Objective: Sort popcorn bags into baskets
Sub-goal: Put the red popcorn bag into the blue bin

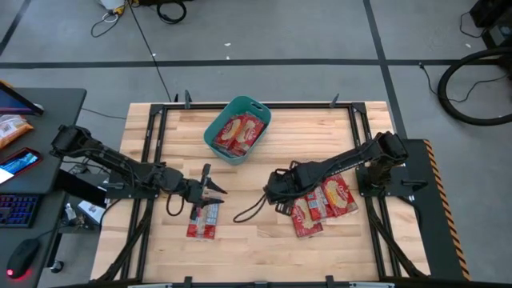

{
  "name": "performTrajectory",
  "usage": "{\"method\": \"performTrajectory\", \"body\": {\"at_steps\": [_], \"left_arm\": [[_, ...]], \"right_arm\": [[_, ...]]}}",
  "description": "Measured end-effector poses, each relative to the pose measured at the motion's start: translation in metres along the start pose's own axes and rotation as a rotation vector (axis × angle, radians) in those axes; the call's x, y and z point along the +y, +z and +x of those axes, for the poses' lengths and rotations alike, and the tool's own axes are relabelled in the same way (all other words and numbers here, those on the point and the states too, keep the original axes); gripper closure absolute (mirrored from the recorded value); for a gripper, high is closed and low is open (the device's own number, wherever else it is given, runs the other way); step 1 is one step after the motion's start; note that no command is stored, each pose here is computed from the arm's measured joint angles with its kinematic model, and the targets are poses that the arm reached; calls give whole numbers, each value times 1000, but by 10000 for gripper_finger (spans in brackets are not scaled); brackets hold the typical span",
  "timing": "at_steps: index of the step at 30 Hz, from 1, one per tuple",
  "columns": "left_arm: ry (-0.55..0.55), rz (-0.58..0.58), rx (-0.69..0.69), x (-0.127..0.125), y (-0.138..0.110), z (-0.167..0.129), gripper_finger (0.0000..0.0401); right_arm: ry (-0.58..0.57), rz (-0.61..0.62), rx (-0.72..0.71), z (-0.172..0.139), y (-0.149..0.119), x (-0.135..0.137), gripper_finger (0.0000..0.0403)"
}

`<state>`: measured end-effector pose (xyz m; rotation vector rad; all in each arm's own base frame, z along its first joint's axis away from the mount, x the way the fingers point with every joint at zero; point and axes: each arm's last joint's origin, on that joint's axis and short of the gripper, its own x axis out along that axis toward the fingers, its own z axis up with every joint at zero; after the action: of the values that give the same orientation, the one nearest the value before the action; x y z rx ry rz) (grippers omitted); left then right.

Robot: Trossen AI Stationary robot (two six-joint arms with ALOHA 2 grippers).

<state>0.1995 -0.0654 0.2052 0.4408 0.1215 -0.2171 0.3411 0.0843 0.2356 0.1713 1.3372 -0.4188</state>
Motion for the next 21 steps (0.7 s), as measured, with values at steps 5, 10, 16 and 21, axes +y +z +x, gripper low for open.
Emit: {"method": "performTrajectory", "body": {"at_steps": [5,10,16,21], "left_arm": [[30,79,-61,3,6,0,259],[76,134,-82,10,7,0,259],[147,128,-84,23,5,1,259],[180,125,-68,31,2,1,259]], "right_arm": [[-25,70,37,-3,-13,8,205],[-57,141,67,-7,-26,16,198],[-97,261,134,-12,-42,23,188],[-140,330,203,-12,-56,27,181]]}}
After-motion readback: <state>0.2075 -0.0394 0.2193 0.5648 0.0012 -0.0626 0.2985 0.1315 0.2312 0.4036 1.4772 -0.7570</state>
